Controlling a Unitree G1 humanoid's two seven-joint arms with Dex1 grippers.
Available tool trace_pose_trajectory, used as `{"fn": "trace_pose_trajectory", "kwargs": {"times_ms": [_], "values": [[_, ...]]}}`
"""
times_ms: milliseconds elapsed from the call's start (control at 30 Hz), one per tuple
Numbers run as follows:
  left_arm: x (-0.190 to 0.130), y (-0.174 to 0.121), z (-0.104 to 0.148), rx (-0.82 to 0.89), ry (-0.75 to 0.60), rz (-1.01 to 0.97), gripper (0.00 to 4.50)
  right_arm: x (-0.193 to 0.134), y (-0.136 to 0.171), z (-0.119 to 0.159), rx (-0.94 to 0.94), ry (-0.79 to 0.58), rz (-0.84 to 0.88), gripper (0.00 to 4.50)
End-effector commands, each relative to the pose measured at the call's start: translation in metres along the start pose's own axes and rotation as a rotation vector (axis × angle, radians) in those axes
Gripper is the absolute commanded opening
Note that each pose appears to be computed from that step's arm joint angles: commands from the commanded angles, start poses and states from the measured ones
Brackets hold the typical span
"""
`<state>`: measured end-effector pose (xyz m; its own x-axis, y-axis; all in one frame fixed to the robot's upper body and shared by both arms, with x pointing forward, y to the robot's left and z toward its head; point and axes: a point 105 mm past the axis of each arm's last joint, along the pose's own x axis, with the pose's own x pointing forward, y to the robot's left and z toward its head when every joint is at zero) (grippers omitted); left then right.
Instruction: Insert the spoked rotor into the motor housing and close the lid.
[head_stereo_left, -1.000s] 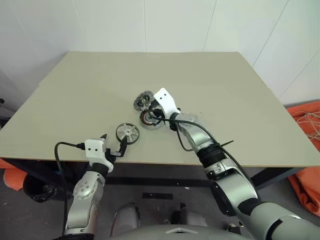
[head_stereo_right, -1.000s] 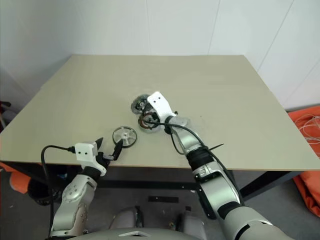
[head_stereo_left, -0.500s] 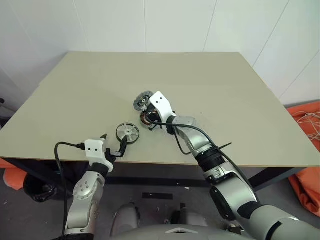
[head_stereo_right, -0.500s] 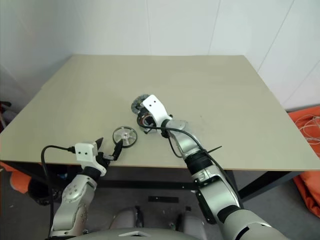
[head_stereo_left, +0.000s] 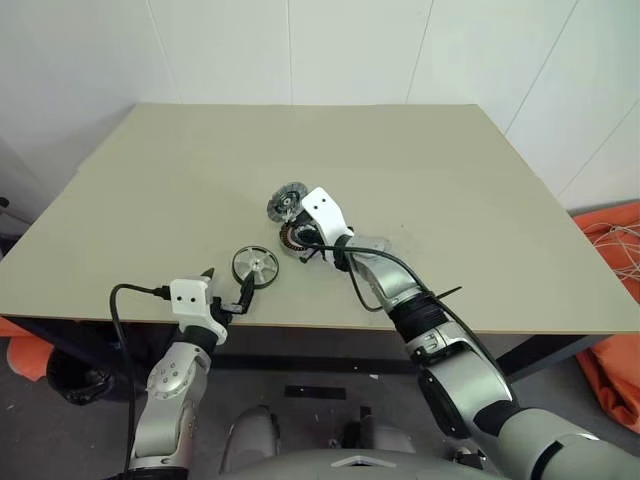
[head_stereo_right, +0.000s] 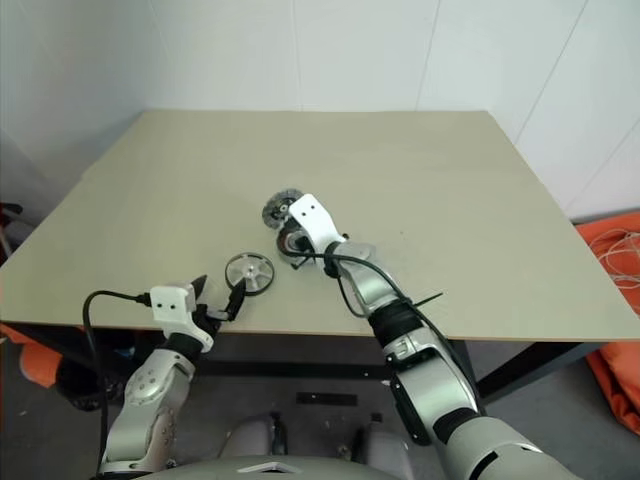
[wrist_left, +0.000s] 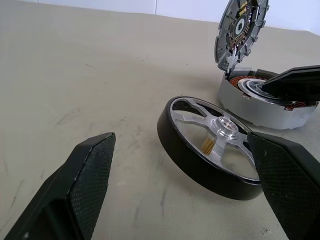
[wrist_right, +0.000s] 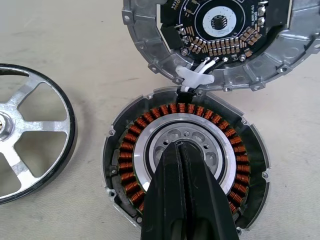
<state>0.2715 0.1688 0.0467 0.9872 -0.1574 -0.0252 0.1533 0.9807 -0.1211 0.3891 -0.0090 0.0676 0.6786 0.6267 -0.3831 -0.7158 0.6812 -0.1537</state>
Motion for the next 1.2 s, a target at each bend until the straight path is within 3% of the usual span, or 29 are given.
{"fn": "trace_pose_trajectory", "kwargs": {"times_ms": [33, 367, 700, 1000, 1200], "values": [[0.002, -0.004, 0.012, 0.006, -0.046, -0.017, 4.50, 0.000, -0.007, 0.006, -0.010, -0.017, -0.023, 0.03], [0.001, -0.005, 0.014, 0.008, -0.042, -0.019, 4.50, -0.009, -0.032, 0.024, 0.009, -0.082, -0.135, 0.03], [-0.010, 0.001, 0.018, -0.016, -0.049, -0.028, 4.50, -0.041, -0.036, 0.020, 0.057, -0.144, -0.123, 0.03], [-0.030, -0.003, 0.025, -0.425, -0.015, -0.072, 4.50, -0.054, -0.035, 0.015, 0.088, -0.141, -0.119, 0.03], [-0.024, -0.001, 0.029, -0.556, 0.006, -0.056, 4.50, -0.063, -0.027, 0.028, 0.130, -0.209, -0.067, 0.03]]}}
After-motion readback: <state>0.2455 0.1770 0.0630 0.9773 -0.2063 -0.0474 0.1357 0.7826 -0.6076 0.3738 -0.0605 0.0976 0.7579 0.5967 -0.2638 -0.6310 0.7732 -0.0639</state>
